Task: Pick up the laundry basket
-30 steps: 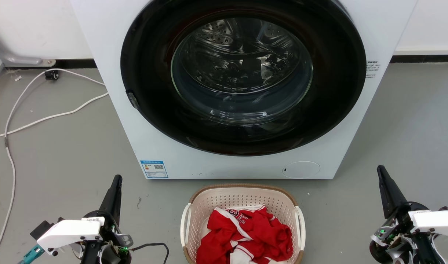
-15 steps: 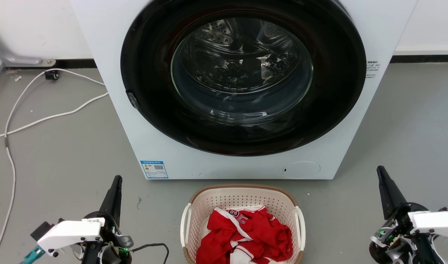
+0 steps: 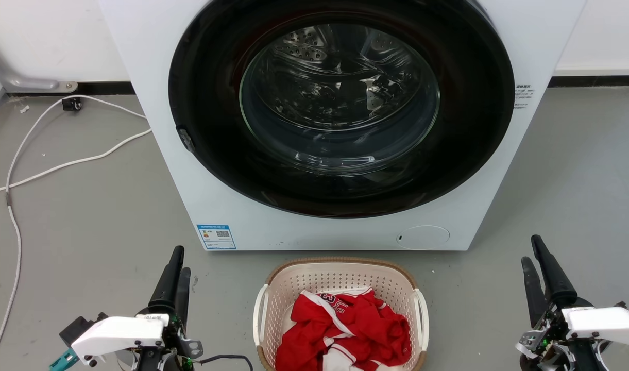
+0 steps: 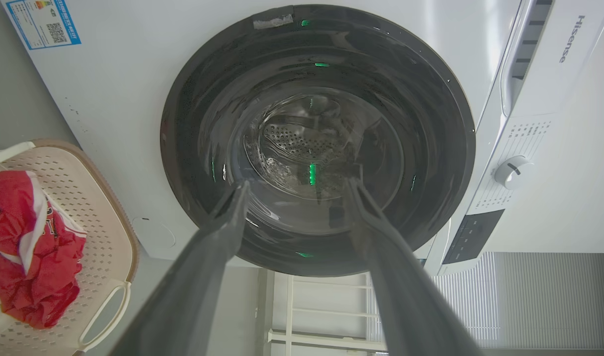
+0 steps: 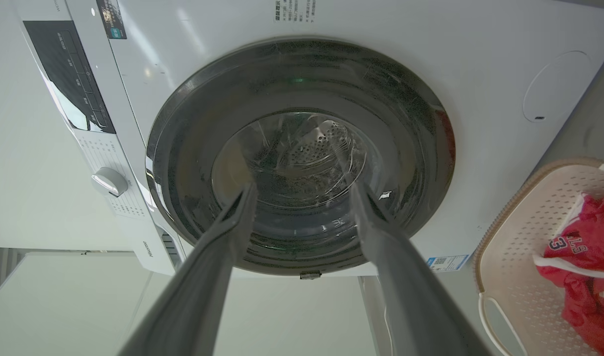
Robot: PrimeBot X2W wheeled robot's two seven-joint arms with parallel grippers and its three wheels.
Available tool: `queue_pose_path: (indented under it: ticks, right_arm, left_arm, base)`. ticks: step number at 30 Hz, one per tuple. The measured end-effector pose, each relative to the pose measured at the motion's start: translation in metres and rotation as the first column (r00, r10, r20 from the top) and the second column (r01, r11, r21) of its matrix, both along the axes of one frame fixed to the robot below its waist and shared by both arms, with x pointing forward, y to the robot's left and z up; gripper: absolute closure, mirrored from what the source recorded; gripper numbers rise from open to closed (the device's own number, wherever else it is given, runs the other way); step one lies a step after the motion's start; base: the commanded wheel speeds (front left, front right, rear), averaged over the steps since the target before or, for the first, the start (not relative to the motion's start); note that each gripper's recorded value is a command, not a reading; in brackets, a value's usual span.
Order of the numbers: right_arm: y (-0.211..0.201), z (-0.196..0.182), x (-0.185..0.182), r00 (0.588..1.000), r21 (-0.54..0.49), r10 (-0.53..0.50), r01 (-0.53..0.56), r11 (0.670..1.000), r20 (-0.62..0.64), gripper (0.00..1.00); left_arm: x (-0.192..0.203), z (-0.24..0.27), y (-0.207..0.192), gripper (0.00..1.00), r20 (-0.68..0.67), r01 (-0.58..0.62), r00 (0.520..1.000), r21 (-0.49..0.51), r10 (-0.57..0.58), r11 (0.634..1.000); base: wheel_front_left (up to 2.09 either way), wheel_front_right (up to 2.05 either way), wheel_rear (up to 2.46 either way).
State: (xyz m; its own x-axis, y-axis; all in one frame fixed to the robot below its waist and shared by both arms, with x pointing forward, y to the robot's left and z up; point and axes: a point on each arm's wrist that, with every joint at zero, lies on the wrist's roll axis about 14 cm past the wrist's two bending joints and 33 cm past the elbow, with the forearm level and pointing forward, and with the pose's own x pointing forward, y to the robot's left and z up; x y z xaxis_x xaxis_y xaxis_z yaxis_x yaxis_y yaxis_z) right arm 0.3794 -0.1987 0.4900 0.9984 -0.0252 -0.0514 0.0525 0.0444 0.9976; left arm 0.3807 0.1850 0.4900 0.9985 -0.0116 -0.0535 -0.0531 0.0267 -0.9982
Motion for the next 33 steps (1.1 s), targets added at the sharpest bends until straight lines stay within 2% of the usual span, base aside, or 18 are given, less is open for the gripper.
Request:
queue_pose_path:
  ticks: [7,13,15,16,18,19,20,21,33]
  right_arm:
    - [0.0,0.004,0.001,1.0,-0.165,0.005,-0.004,0.986,0.005,0.0]
    - [0.0,0.01,0.002,1.0,-0.339,0.012,-0.005,0.941,0.018,0.0]
    - [0.001,0.013,0.002,1.0,-0.392,0.015,-0.004,0.92,0.025,0.0]
    - [0.002,0.015,0.002,0.999,-0.441,0.02,-0.005,0.897,0.03,0.0]
    - [0.003,0.016,0.002,0.999,-0.464,0.024,-0.007,0.886,0.032,0.0]
    - [0.004,0.017,0.002,0.999,-0.507,0.03,-0.01,0.862,0.031,0.0]
    - [0.004,0.017,0.002,0.999,-0.507,0.03,-0.01,0.862,0.031,0.0]
    - [0.007,0.014,0.0,0.999,-0.562,0.041,-0.021,0.827,0.022,0.0]
    - [0.018,0.01,-0.001,0.997,-0.729,0.078,-0.047,0.683,0.008,0.0]
  left_arm:
    - [0.002,0.008,-0.008,0.0,0.025,0.019,0.999,0.134,-0.022,0.991]
    - [0.003,0.013,-0.013,0.0,0.041,0.03,0.998,0.293,-0.044,0.956]
    - [0.003,0.015,-0.014,0.0,0.047,0.03,0.998,0.34,-0.049,0.94]
    - [0.003,0.017,-0.016,0.0,0.054,0.03,0.997,0.381,-0.055,0.924]
    - [0.003,0.018,-0.017,0.0,0.056,0.032,0.997,0.401,-0.059,0.915]
    - [0.003,0.02,-0.018,0.0,0.064,0.029,0.996,0.435,-0.063,0.9]
    - [0.003,0.02,-0.018,0.0,0.064,0.029,0.996,0.435,-0.063,0.9]
    - [0.003,0.022,-0.021,0.0,0.068,0.032,0.995,0.493,-0.075,0.87]
    - [0.002,0.02,-0.035,0.0,0.056,0.047,0.992,0.682,-0.116,0.73]
  base:
    - [0.0,0.0,0.0]
    - [0.0,0.0,0.0]
    - [0.0,0.0,0.0]
    - [0.0,0.0,0.0]
    - [0.0,0.0,0.0]
    - [0.0,0.0,0.0]
    - [0.0,0.0,0.0]
    - [0.0,0.0,0.0]
    - [0.0,0.0,0.0]
